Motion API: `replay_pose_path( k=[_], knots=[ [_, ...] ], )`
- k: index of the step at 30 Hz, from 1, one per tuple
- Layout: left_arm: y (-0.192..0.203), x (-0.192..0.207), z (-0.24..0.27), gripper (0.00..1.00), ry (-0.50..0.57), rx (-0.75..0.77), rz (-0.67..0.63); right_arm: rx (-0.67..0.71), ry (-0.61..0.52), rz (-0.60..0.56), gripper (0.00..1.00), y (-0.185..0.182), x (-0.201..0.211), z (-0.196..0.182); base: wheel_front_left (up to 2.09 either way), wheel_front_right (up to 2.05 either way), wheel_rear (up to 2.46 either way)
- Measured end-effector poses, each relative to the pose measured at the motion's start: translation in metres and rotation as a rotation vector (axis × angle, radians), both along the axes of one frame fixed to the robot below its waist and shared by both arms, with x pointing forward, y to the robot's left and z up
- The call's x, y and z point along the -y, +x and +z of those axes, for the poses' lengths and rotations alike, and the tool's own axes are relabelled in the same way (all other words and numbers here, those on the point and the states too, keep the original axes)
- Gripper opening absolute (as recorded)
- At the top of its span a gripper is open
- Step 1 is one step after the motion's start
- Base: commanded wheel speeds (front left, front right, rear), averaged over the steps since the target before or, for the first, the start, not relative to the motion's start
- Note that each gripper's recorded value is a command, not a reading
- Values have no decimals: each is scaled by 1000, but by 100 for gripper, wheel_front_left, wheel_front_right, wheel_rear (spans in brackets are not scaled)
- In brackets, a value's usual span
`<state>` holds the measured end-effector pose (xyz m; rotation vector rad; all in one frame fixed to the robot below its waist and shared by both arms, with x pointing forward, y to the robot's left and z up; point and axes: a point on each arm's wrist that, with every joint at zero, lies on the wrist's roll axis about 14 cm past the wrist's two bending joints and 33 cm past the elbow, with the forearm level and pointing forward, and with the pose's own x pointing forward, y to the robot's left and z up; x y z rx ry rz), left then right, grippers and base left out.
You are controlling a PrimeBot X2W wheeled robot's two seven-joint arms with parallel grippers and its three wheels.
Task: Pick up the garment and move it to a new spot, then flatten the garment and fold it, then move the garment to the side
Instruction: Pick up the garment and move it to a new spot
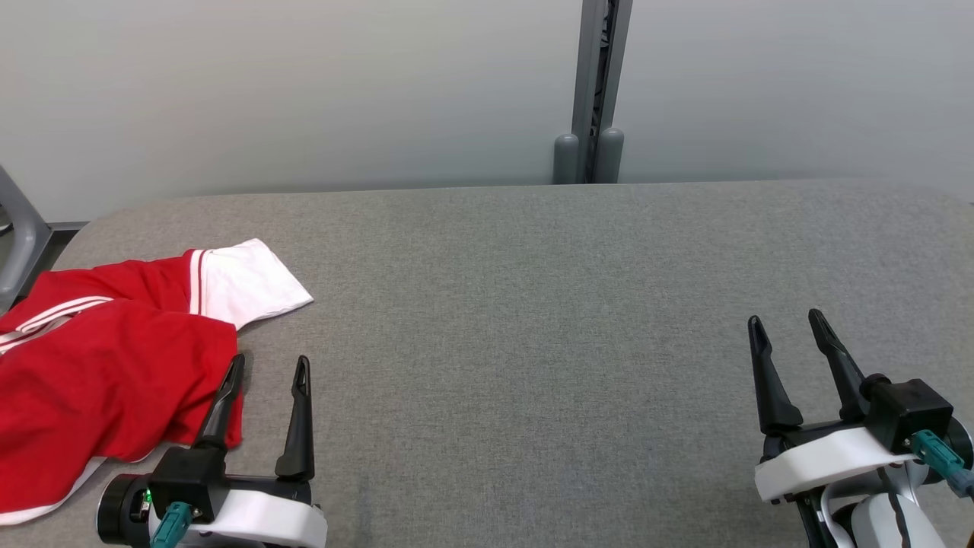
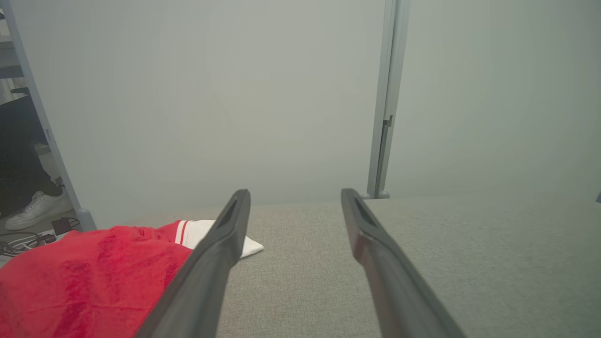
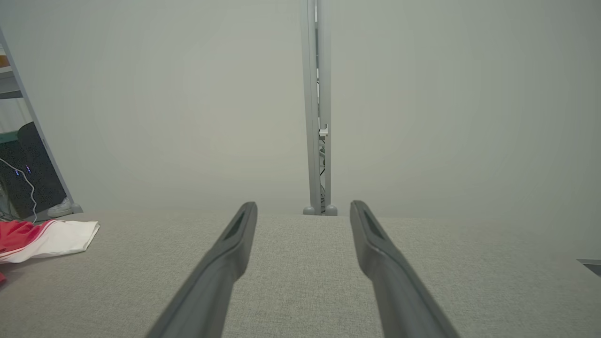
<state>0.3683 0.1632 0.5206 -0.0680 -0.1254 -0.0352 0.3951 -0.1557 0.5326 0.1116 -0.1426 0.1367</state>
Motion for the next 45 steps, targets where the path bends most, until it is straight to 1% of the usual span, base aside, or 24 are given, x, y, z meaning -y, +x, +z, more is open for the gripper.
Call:
replay_pose_path(
  k=[9, 18, 29, 36, 45],
  knots=[
    [-6, -13, -2, 100, -11, -6, 41, -2, 9, 43, 100, 4, -15, 0, 0, 0, 0],
    [-22, -44, -3, 100, -27, -9, 137, -7, 25, 125, 100, 12, -45, -1, 0, 0, 0],
    [-54, -88, -6, 100, -32, -16, 288, -19, 34, 281, 100, 17, -103, -4, 0, 0, 0],
    [-84, -114, -12, 100, -36, -32, 398, -30, 36, 398, 100, 16, -146, -6, 0, 0, 0],
    [-114, -139, -13, 100, -41, -34, 512, -42, 36, 519, 100, 12, -189, -9, 0, 0, 0]
  ],
)
